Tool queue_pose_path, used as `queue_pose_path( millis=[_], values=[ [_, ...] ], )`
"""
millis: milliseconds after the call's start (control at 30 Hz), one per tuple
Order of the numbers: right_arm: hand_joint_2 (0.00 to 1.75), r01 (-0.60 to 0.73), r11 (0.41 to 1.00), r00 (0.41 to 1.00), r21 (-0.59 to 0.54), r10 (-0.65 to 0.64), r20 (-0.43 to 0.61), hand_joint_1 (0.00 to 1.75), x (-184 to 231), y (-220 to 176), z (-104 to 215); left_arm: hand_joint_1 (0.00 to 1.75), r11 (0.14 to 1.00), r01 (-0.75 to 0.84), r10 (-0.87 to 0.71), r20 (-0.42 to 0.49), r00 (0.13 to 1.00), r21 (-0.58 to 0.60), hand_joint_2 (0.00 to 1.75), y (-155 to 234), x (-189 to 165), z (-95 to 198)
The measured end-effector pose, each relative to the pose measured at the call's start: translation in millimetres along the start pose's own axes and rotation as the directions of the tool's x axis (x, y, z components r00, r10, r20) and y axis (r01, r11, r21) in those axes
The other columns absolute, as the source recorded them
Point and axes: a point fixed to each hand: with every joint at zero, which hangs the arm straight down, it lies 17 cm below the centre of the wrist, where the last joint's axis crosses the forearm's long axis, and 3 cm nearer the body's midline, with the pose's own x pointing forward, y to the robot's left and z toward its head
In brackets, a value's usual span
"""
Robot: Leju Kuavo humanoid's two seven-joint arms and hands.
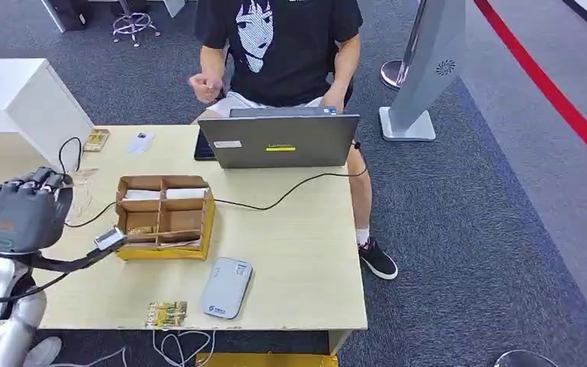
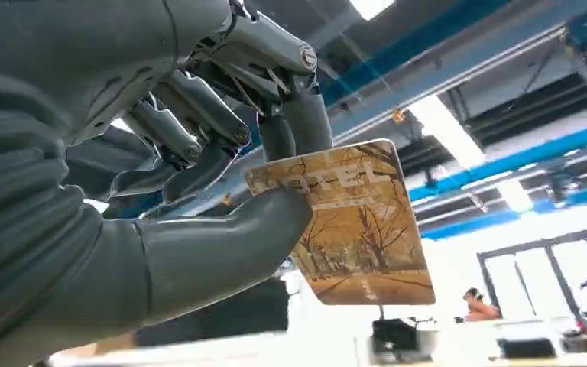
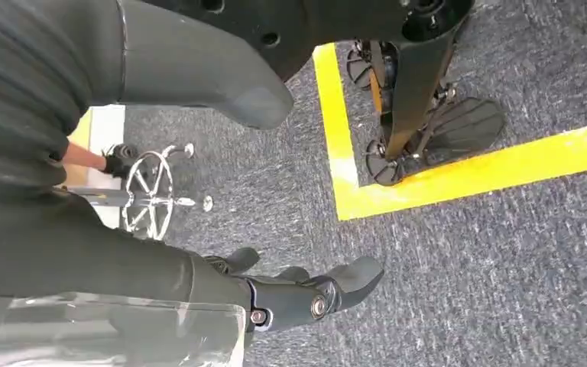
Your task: Pass the card to the sensor for recognition and then transmit it.
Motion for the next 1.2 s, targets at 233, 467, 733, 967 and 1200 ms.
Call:
queue_pose_path(
  millis=[233,467,733,967,1200],
  values=[
    [1.75,-0.039,0.999,0.999,0.019,0.039,0.010,0.00,3,4,0,1.75,0.979,0.167,-0.164,0.035,0.986,-0.119,1.75,-35,-52,-60],
    [1.75,-0.041,0.999,0.999,0.022,0.041,0.013,0.00,4,6,1,1.75,0.965,0.211,-0.203,0.062,0.977,-0.159,1.75,-56,-64,-69],
    [1.75,-0.043,0.999,0.999,0.029,0.043,0.015,0.00,4,7,1,1.75,0.961,0.224,-0.214,0.075,0.974,-0.160,1.75,-62,-62,-67],
    [1.75,-0.042,0.999,0.999,0.028,0.042,0.017,0.00,5,7,1,0.00,0.967,0.208,-0.201,0.059,0.978,-0.146,1.75,-61,-61,-63],
    [1.75,-0.038,0.999,0.999,0.021,0.038,0.016,0.00,4,6,1,0.00,0.977,0.183,-0.171,0.117,0.978,-0.106,1.75,-56,-24,-46]
  ],
)
